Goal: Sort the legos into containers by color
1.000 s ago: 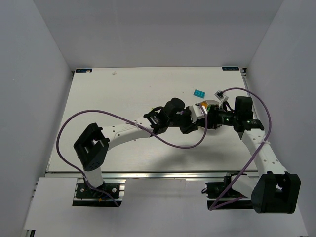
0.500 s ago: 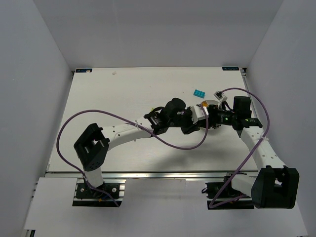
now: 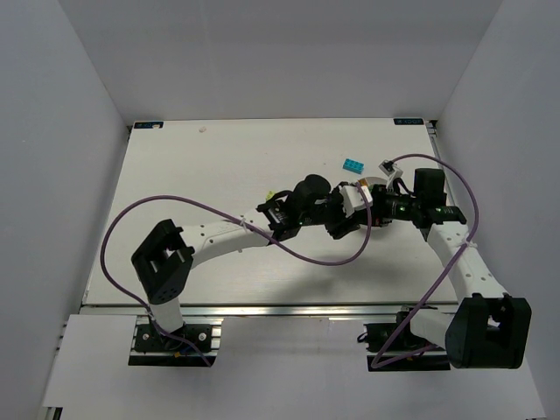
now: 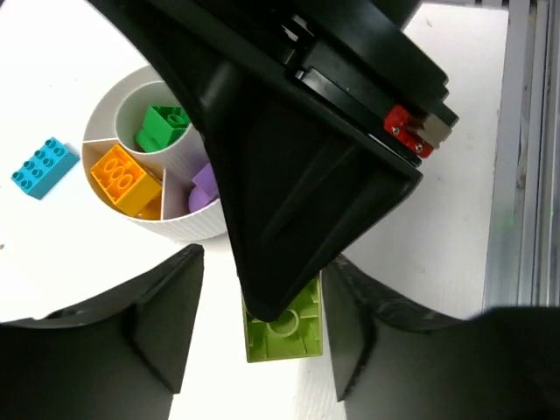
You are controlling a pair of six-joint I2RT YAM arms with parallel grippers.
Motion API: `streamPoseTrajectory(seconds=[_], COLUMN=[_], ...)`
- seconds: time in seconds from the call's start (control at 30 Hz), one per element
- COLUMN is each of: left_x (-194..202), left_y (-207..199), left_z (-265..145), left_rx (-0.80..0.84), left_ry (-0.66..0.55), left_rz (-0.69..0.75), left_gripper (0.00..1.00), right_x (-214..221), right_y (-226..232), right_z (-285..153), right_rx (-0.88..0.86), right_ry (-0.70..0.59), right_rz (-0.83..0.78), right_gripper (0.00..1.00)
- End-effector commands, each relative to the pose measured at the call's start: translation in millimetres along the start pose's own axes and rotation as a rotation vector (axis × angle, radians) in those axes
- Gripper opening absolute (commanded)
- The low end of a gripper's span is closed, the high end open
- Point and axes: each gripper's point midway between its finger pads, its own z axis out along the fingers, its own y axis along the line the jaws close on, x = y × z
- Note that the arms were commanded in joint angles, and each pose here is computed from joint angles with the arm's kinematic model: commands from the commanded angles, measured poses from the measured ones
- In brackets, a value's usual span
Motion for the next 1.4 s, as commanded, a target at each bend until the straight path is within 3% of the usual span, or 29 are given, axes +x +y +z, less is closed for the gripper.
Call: streamPoseTrajectory(seconds=[0.0,0.1,0.4,0.5,0.67,0.77,1.03,1.37], left_x=[-63,-61,-32,-7,50,73,103,117], left_y=[20,26,58,72,103,125,170,182], left_z=[-24,-35,-85,-101,-120,-129,-135,-121], left_rx=[-0.102,-0.135,-0.385,-0.481,-0.639,-0.716,-0.797,-0.742], left_ry=[-0.179,-0.179,-0.127,-0.070,0.124,0.177,0.222,0.225], left_rz=[0.016,0.008,-0.073,-0.140,-0.272,-0.386,-0.545,-0.558], left_gripper=[0.67,0.81,0.97,0.96,0.84,0.81,0.87,0.91], right_x=[-11,-24,-65,-77,-82,-80,-82,-74], right_y=[15,11,-33,-52,-75,-91,-123,-158], right_z=[-8,-15,-54,-71,-88,-95,-102,-85], right_rx=[-0.034,0.015,0.335,0.468,0.608,0.679,0.795,0.821], right_ry=[-0.005,-0.034,-0.166,-0.214,-0.254,-0.268,-0.287,-0.276], right_rz=[-0.070,-0.111,-0.246,-0.252,-0.241,-0.207,-0.110,0.033], right_gripper=[0.00,0.00,0.00,0.00,0.00,0.00,0.00,0.00])
